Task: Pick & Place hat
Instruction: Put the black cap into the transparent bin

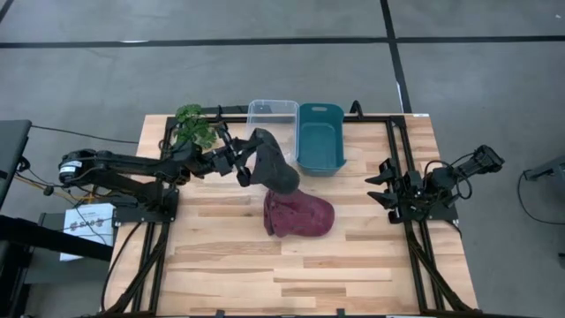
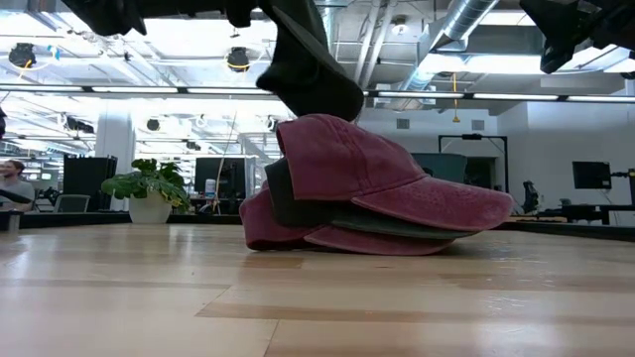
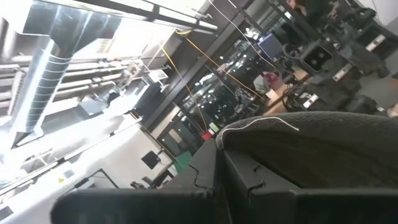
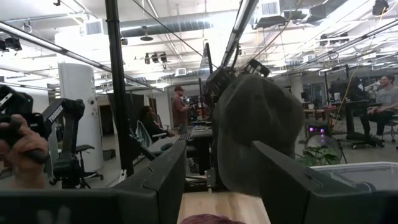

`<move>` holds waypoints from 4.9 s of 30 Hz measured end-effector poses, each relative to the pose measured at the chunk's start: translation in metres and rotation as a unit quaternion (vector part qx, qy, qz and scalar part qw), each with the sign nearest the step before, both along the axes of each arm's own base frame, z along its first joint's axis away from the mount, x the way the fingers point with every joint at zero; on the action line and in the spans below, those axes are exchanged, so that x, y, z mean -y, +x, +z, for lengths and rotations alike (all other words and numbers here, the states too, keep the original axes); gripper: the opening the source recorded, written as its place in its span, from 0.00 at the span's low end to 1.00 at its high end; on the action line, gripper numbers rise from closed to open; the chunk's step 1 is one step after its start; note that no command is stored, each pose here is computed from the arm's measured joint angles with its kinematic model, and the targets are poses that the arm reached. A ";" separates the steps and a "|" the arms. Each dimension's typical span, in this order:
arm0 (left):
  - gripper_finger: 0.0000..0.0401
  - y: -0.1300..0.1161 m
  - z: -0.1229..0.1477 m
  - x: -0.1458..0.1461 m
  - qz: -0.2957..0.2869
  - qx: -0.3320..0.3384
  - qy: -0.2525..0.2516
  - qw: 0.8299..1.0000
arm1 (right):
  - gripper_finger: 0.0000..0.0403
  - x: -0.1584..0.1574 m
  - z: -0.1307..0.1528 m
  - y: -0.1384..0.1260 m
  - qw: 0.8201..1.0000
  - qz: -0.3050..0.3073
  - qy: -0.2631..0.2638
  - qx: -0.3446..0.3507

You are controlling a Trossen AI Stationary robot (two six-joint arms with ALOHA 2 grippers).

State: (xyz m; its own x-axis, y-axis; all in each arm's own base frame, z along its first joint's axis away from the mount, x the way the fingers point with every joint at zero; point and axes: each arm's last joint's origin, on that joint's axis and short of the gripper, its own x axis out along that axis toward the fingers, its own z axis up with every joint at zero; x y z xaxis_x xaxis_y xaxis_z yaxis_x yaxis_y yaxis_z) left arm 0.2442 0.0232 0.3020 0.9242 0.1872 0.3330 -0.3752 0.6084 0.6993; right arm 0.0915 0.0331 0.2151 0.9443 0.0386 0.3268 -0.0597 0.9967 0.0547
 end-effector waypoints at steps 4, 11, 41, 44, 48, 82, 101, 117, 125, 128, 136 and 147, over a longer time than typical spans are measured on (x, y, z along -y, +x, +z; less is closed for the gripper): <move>0.03 -0.006 0.005 0.000 0.000 0.000 0.001 1.000 | 0.42 0.000 0.000 0.000 1.000 0.000 0.000 0.000; 0.03 -0.012 0.007 -0.006 0.014 -0.012 0.000 1.000 | 0.42 0.000 0.000 0.000 1.000 0.000 0.000 0.000; 0.03 -0.037 0.000 -0.089 0.042 -0.035 -0.066 0.996 | 0.42 0.000 0.000 0.000 1.000 0.000 -0.001 0.000; 0.03 -0.040 -0.002 -0.097 0.042 -0.031 -0.090 0.995 | 0.42 0.000 0.000 0.000 1.000 -0.001 -0.002 0.000; 0.03 -0.040 -0.009 -0.110 0.043 -0.042 -0.111 0.992 | 0.42 0.000 0.000 0.000 1.000 -0.004 -0.009 0.000; 0.03 -0.015 -0.062 -0.152 0.016 -0.167 -0.194 0.967 | 0.42 0.000 -0.002 0.001 1.000 -0.007 -0.024 -0.007; 0.03 -0.008 -0.068 -0.139 -0.013 -0.172 -0.242 0.955 | 0.42 0.000 -0.002 0.001 1.000 -0.007 -0.026 -0.009; 0.12 -0.013 -0.079 -0.138 0.028 -0.179 -0.247 0.952 | 0.42 0.000 -0.002 0.001 1.000 -0.007 -0.026 -0.010; 0.24 -0.013 -0.078 -0.138 0.031 -0.176 -0.245 0.953 | 0.42 0.000 -0.002 0.001 1.000 -0.007 -0.026 -0.010; 0.29 -0.013 -0.078 -0.139 0.033 -0.174 -0.244 0.953 | 0.42 0.000 -0.002 0.001 1.000 -0.007 -0.026 -0.011; 0.41 -0.014 -0.078 -0.141 0.083 -0.164 -0.246 0.952 | 0.42 0.000 -0.003 0.001 1.000 -0.007 -0.027 -0.012; 0.44 -0.009 -0.078 -0.136 0.081 -0.167 -0.246 0.951 | 0.42 0.000 -0.003 0.001 1.000 -0.007 -0.027 -0.013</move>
